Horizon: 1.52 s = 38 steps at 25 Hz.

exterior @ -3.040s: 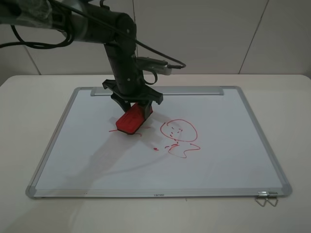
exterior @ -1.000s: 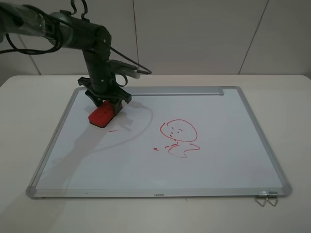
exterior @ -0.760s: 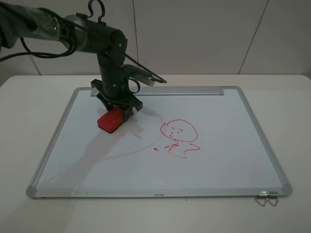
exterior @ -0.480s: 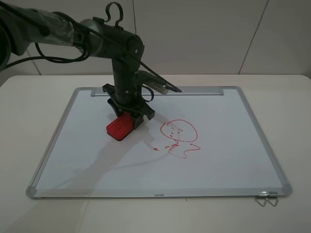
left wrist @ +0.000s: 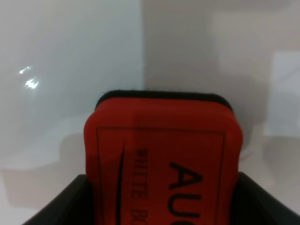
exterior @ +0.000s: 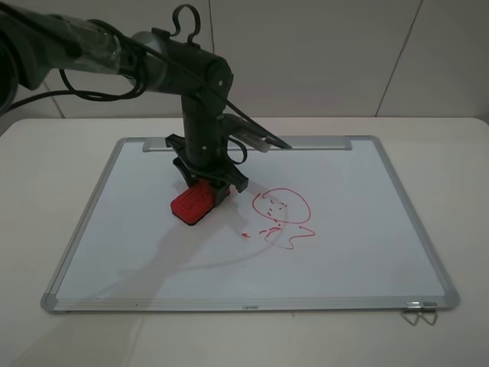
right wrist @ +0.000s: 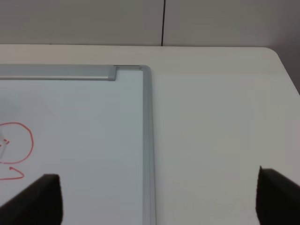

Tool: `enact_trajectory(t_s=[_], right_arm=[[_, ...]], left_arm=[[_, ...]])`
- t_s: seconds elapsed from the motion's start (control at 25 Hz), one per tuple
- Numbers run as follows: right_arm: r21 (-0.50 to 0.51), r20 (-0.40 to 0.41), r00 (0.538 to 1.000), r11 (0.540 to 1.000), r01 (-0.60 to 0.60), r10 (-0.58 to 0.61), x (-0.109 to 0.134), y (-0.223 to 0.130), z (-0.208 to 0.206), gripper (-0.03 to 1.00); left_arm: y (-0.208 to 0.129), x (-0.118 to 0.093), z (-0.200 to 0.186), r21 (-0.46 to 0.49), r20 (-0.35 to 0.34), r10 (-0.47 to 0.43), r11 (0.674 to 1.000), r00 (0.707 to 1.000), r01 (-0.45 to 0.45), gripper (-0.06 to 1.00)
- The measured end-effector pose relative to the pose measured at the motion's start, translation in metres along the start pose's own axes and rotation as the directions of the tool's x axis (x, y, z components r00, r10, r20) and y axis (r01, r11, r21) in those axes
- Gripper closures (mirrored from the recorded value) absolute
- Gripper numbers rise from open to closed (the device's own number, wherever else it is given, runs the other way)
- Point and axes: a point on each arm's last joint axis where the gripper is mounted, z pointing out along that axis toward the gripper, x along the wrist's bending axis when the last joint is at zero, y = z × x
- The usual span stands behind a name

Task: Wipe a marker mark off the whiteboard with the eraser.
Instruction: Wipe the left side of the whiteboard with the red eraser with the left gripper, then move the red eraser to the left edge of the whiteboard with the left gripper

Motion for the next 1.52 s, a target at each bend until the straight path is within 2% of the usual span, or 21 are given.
enact_trajectory(t_s=[0.16, 0.44, 0.64, 0.8, 1.12, 1.28, 1.52], right_arm=[[0.0, 0.0, 1.0, 1.0, 0.0, 0.0, 0.0, 0.0, 0.0, 0.26], [0.0, 0.0, 1.0, 1.0, 0.0, 0.0, 0.0, 0.0, 0.0, 0.26], [0.0, 0.0, 1.0, 1.0, 0.0, 0.0, 0.0, 0.0, 0.0, 0.26], [0.0, 0.0, 1.0, 1.0, 0.0, 0.0, 0.0, 0.0, 0.0, 0.26], [0.0, 0.0, 1.0, 1.0, 0.0, 0.0, 0.0, 0.0, 0.0, 0.26], [0.0, 0.0, 1.0, 1.0, 0.0, 0.0, 0.0, 0.0, 0.0, 0.26], [0.0, 0.0, 1.0, 1.0, 0.0, 0.0, 0.0, 0.0, 0.0, 0.26]], left_arm=[[-0.003, -0.008, -0.015, -0.012, 0.048, -0.042, 0.999, 0.998, 0.042, 0.38], [-0.007, -0.006, -0.082, -0.117, 0.055, -0.081, 0.989, 0.995, 0.087, 0.38], [-0.013, -0.005, -0.086, -0.092, 0.057, -0.12, 0.988, 0.991, 0.125, 0.38], [-0.031, -0.002, -0.07, -0.035, 0.053, -0.178, 0.983, 0.983, 0.18, 0.38], [-0.096, 0.016, -0.045, -0.03, 0.046, -0.368, 0.929, 0.929, 0.369, 0.38], [-0.129, 0.028, -0.047, -0.075, 0.06, -0.469, 0.878, 0.881, 0.472, 0.38], [-0.158, 0.046, -0.039, -0.073, 0.036, -0.555, 0.828, 0.831, 0.556, 0.38]])
